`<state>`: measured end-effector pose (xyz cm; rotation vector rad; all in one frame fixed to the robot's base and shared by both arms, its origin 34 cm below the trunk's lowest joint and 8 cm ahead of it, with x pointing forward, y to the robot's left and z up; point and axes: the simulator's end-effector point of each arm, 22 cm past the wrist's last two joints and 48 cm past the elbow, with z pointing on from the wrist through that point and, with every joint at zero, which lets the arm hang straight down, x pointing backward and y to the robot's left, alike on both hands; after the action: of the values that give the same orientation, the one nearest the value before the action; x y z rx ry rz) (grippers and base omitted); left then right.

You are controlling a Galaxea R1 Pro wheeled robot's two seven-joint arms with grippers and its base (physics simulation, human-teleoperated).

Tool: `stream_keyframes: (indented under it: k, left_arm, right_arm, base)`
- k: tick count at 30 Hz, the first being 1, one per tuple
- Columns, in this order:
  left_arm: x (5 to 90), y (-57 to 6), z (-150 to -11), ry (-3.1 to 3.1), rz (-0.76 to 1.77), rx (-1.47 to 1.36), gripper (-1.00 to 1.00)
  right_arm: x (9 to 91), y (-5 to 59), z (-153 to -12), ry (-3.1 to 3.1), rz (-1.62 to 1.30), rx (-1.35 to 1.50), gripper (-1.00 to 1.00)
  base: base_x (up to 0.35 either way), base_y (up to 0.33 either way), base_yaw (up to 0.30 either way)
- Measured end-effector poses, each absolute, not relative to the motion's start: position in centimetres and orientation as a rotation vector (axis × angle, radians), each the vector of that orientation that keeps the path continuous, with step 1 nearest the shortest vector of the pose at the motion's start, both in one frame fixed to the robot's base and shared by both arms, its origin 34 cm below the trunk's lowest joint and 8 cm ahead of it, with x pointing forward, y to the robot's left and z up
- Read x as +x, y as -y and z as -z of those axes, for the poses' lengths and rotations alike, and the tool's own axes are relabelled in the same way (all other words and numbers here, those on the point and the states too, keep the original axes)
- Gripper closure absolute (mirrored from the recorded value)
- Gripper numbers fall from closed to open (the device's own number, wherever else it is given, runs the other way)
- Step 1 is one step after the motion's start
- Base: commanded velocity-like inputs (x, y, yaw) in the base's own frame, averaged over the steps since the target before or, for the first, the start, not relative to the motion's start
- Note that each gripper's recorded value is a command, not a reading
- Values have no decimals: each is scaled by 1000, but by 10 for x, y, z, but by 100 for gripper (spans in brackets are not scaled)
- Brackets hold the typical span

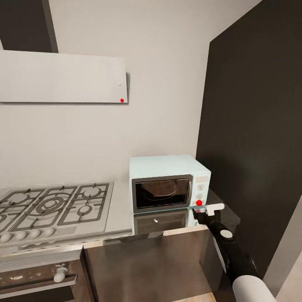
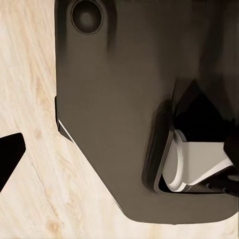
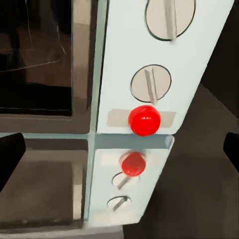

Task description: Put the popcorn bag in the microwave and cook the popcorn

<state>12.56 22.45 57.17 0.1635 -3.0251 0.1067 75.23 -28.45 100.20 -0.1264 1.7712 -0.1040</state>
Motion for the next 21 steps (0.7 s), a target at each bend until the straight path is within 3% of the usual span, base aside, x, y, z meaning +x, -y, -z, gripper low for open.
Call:
stream_keyframes:
  k: [9, 21]
  left_arm:
    - [131, -225, -571, 3033, -116, 324, -100]
    - [132, -225, -571, 3036, -114, 326, -100]
  right_arm:
    - [750, 300, -1000, -1767, 109, -75, -100]
    - [747, 309, -994, -1780, 109, -42, -100]
  base:
    - [150, -17, 0]
    - [8, -2, 0]
